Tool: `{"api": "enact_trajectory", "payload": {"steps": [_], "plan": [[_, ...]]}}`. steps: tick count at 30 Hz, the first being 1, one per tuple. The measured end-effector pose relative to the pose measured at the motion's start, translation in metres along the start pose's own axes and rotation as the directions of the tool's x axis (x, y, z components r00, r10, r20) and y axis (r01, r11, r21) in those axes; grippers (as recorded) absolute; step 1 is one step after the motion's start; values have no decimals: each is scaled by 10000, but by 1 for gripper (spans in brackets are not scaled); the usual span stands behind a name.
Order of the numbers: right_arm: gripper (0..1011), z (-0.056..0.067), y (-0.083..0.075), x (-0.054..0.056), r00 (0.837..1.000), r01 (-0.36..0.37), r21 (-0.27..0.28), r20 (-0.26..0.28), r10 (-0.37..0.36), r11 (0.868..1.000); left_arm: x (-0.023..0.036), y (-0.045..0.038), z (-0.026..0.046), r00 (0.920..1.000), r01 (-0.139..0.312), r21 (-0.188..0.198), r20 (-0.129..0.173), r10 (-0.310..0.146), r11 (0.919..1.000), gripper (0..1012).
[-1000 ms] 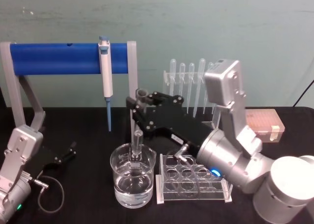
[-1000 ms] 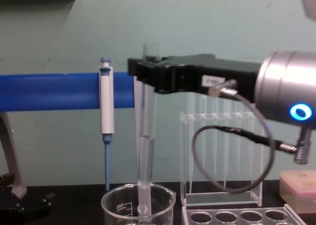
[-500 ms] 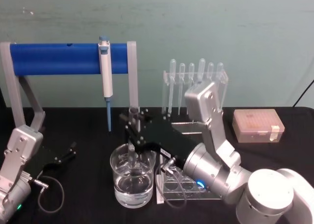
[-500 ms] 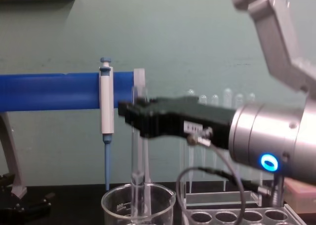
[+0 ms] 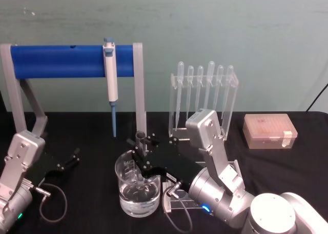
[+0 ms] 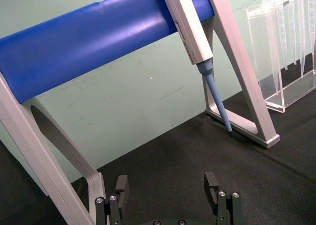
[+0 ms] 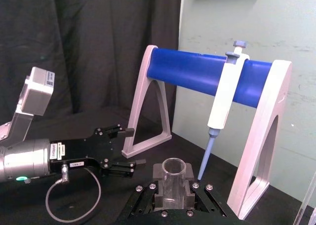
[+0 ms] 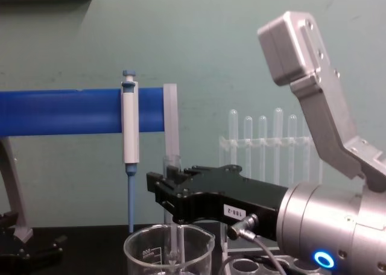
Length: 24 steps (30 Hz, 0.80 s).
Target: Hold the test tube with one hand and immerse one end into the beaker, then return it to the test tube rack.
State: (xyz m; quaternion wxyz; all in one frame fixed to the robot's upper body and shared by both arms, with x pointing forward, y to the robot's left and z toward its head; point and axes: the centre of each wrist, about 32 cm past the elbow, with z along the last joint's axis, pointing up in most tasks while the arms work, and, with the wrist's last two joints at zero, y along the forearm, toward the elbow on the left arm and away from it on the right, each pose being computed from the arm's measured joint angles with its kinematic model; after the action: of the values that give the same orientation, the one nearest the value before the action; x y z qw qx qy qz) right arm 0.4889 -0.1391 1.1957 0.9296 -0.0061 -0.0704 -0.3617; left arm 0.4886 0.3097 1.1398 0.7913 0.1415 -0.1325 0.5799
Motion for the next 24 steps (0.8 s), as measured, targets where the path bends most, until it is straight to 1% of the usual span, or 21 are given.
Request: {"api": "enact_trajectory", "payload": {"steps": [5, 10, 18, 24], "plan": [[225, -40, -3, -8, 10000, 17, -46, -62, -17, 10000, 0, 0, 0, 10000, 0, 1, 0, 0, 10000, 1000], [225, -52, -13, -16, 9999, 51, -71, -149, -52, 10000, 0, 0, 0, 10000, 0, 0, 0, 0, 10000, 1000], [225, -6, -39, -28, 9996, 100, 7, -277, -100, 9999, 0, 0, 0, 10000, 0, 0, 0, 0, 10000, 1000], [225, -4, -38, -26, 9996, 96, 9, -277, -96, 10000, 0, 0, 0, 10000, -1, -1, 0, 1, 10000, 1000]]}}
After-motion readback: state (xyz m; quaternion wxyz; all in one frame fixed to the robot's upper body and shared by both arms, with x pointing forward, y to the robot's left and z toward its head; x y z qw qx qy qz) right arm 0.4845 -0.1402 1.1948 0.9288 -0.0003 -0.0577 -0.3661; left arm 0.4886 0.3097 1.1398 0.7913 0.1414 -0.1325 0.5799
